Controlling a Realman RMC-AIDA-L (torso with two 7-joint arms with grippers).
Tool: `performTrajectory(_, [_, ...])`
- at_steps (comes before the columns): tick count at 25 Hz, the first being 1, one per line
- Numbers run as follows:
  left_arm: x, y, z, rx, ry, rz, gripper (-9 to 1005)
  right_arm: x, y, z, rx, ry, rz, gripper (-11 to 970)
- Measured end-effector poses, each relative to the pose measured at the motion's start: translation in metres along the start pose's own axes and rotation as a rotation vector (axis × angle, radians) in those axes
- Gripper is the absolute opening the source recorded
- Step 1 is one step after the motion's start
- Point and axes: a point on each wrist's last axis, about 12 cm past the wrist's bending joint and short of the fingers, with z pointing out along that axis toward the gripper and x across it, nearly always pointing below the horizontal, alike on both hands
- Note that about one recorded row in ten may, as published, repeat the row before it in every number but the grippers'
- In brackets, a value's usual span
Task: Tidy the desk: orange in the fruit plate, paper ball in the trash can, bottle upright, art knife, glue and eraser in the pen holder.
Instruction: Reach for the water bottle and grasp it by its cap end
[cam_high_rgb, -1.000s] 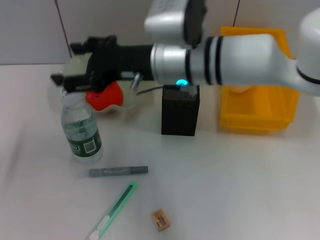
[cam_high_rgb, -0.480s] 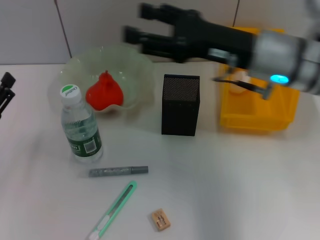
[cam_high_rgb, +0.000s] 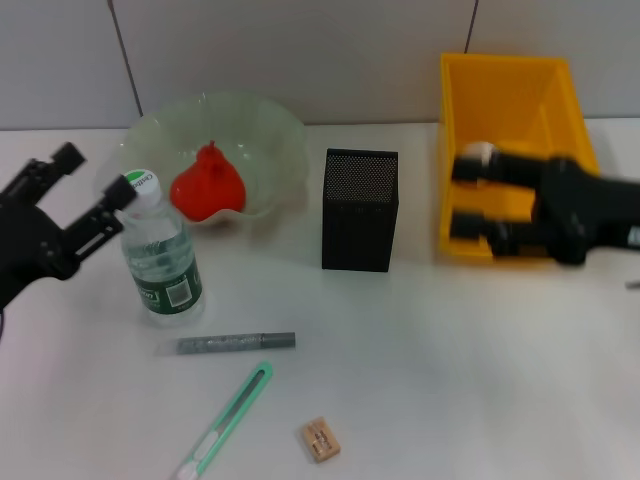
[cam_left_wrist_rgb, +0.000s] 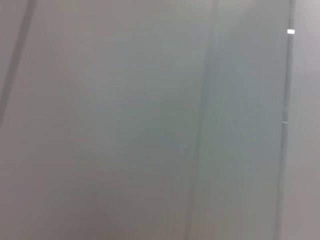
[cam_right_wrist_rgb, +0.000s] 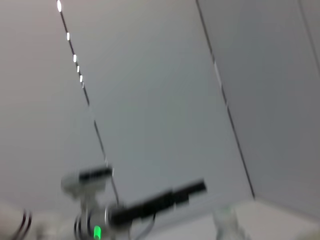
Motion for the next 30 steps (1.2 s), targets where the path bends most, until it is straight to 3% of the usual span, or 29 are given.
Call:
performTrajectory(3, [0.0,-0.003,0.006,0.061,0.039,0.0,805,0.009,0.003,-0.004,-0.014,0.061,0.003,804])
performTrajectory(10, [0.001,0.005,0.011,0.029,0.089,0.038,804,0.029,0.012,-0.005,-0.072,0.205,0.023,804])
performTrajectory(21, [-0.003,0.016,0.008,-0.025,0.115,0.106,804,0.031,0.014,-0.006,-0.075,0.204,0.035,804])
performTrajectory(30, [0.003,0.017,0.022,-0.003,0.176,0.111,803,0.029,0.012,-0.004,-0.076,0.207,0.05,804])
